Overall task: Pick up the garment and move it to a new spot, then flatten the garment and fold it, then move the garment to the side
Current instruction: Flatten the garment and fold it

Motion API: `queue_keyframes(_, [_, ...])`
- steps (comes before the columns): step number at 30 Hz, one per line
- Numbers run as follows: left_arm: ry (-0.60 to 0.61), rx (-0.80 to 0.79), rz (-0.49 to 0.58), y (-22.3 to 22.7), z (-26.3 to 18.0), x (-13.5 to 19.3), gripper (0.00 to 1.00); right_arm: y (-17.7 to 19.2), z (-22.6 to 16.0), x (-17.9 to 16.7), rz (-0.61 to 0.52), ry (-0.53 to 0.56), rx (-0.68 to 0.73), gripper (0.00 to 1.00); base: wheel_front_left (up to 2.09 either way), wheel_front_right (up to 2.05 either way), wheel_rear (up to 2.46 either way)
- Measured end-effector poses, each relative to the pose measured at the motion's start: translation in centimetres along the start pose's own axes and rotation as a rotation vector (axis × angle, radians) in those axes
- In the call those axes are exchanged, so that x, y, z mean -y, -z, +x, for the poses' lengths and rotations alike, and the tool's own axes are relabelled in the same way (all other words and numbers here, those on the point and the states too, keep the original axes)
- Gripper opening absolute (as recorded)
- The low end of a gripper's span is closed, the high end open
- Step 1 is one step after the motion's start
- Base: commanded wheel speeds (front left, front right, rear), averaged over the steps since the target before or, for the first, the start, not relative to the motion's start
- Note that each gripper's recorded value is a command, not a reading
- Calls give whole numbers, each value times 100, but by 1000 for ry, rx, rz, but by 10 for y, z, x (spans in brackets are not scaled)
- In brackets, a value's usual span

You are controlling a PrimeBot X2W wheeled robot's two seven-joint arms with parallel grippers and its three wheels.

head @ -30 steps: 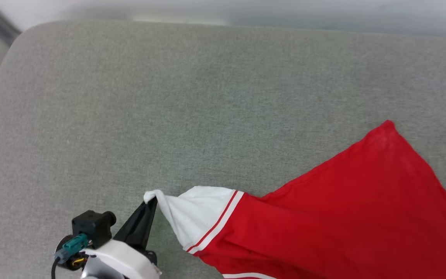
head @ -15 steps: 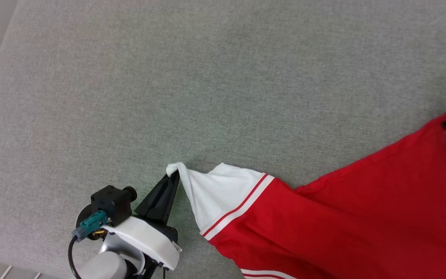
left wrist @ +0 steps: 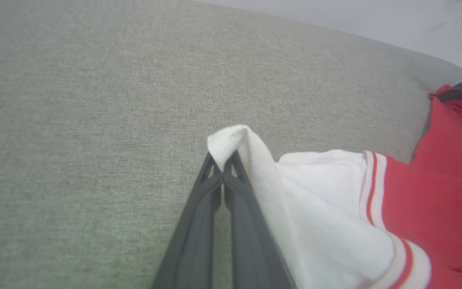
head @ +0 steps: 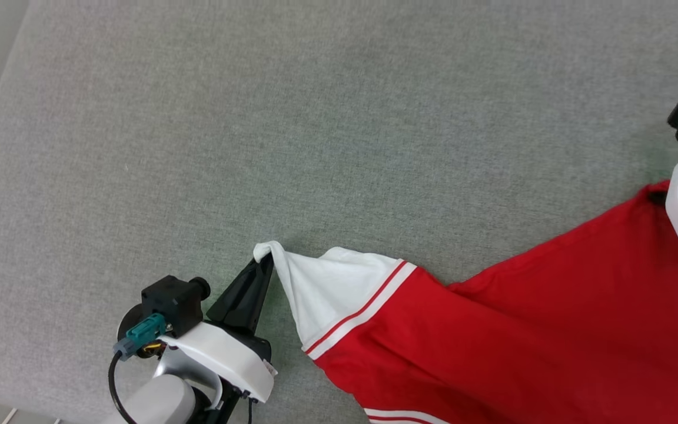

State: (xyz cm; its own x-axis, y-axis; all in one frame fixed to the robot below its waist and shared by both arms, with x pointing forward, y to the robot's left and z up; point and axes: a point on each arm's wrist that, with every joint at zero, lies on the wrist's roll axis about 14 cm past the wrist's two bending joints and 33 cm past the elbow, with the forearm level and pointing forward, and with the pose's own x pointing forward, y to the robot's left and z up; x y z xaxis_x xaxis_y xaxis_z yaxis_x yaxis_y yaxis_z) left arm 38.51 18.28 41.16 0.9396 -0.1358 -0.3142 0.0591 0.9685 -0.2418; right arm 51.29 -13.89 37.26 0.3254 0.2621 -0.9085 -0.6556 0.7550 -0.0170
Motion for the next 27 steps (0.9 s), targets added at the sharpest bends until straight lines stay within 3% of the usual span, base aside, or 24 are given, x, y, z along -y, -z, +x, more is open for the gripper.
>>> queue_keyframes(8, [74,166,76,-57,4,14,0,-46,-69,11,-7,68,296,0,0,0,0])
queue_keyframes(9, [126,257,115,-94,10,27,0,-63,-102,16,-12,107,424,0,0,0,0])
queue_keyframes(16, [266,497,255,-205,31,76,0,-101,-181,47,-26,262,708,0,0,0,0])
queue_keyframes(27, [358,735,388,-344,70,125,0,-173,-243,93,-24,473,1034,0,0,0,0])
